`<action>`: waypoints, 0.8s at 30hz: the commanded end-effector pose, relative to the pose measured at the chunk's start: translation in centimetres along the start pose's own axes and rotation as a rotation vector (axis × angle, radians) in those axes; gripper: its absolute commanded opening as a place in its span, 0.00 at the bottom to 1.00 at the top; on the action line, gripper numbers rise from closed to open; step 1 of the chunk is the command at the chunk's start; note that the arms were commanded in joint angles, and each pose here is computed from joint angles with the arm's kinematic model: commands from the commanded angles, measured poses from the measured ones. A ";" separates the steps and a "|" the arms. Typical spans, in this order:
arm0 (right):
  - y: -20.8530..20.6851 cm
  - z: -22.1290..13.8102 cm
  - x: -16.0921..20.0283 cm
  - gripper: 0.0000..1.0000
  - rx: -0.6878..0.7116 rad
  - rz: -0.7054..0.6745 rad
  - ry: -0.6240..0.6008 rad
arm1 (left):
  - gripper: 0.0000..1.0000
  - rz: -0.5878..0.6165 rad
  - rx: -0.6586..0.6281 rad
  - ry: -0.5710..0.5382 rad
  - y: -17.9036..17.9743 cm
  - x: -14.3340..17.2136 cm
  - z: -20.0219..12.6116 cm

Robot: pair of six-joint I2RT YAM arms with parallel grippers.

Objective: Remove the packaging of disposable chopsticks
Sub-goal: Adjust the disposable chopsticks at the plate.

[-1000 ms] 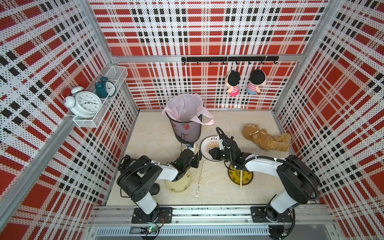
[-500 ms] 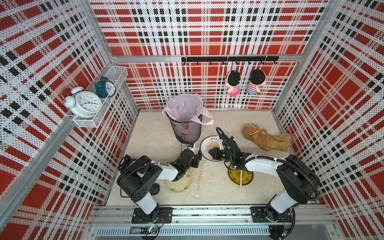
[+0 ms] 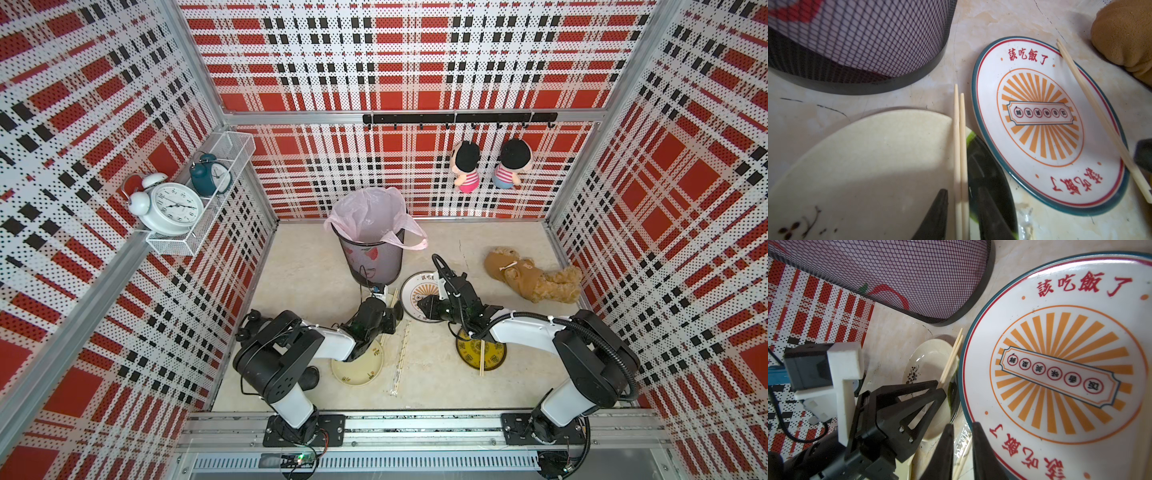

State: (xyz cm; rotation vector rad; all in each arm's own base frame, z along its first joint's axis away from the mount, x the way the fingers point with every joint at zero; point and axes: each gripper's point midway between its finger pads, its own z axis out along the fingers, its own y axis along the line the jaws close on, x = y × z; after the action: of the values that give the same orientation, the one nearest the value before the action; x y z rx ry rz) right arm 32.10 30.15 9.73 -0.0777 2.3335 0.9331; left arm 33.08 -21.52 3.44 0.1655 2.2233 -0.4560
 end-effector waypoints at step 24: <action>1.0 -1.7 -1.3 0.20 -0.017 -0.049 -0.068 | 0.68 -0.019 0.046 -0.142 -0.9 -3.7 -3.8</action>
State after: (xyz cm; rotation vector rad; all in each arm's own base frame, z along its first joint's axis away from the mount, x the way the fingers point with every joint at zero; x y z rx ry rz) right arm 31.96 29.78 10.60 -0.0939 2.3038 0.9238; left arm 32.68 -20.87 7.29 0.1344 2.1219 -0.4922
